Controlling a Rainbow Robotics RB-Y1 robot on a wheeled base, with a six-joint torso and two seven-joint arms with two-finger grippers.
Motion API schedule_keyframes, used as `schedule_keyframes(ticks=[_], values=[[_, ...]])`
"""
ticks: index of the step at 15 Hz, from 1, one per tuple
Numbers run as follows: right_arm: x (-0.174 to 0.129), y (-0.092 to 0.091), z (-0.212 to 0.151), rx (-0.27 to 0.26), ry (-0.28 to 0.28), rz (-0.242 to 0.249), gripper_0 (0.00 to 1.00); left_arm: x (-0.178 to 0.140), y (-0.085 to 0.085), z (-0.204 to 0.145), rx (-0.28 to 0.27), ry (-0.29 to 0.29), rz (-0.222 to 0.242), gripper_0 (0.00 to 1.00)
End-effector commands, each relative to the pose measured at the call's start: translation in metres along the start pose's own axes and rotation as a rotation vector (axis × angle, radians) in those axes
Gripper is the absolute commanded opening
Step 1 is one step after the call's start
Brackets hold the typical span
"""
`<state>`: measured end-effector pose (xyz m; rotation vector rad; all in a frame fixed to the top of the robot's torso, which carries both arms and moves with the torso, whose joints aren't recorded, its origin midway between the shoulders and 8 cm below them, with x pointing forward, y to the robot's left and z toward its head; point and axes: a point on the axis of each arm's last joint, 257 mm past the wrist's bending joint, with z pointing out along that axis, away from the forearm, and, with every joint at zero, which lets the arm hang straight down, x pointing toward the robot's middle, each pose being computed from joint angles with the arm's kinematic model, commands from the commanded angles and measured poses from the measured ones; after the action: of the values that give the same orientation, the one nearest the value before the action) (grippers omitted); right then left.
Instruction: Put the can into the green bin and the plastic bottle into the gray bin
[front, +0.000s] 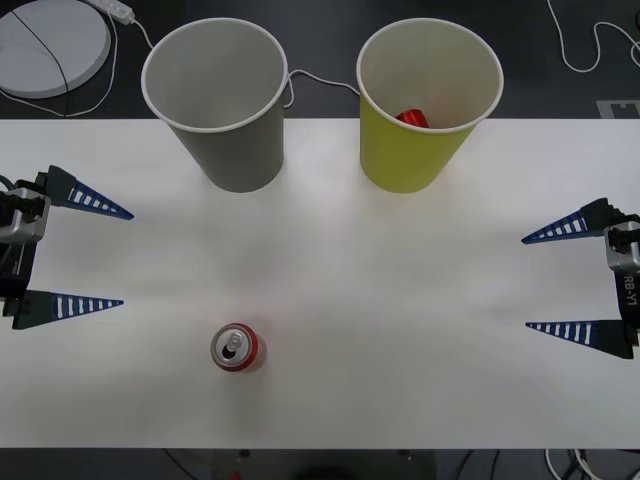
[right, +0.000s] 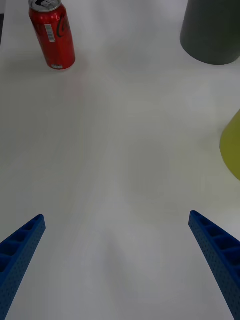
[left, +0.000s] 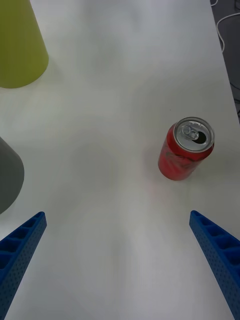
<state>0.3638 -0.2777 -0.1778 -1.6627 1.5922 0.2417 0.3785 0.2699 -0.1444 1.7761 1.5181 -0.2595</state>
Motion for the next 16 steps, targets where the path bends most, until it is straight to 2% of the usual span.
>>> schedule_keyframes(ticks=[1, 4, 5, 6, 12, 14, 16], values=[[0.0, 0.0, 0.0, 0.0, 0.0, 0.0, 1.0, 0.0, 0.0, 0.0, 0.0, 0.0, 0.0, 1.0], [0.0, 0.0, 0.0, 0.0, 0.0, 0.0, 1.0, 0.0, 0.0, 0.0, 0.0, 0.0, 0.0, 1.0], [0.0, 0.0, 0.0, 0.0, 0.0, 0.0, 1.0, 0.021, -0.014, 0.004, 0.029, 0.041, -0.038, 1.0], [0.0, 0.0, 0.0, 0.0, 0.0, 0.0, 1.0, 0.024, -0.013, 0.002, 0.03, 0.06, -0.026, 1.0], [0.0, 0.0, 0.0, 0.0, 0.0, 0.0, 1.0, 0.027, -0.025, 0.003, 0.048, 0.042, -0.038, 1.0], [0.0, 0.0, 0.0, 0.0, 0.0, 0.0, 1.0, 0.03, -0.031, 0.006, 0.047, 0.015, -0.056, 1.0], [0.0, 0.0, 0.0, 0.0, 0.0, 0.0, 1.0, 0.038, -0.035, 0.011, 0.048, -0.024, -0.044, 1.0]])
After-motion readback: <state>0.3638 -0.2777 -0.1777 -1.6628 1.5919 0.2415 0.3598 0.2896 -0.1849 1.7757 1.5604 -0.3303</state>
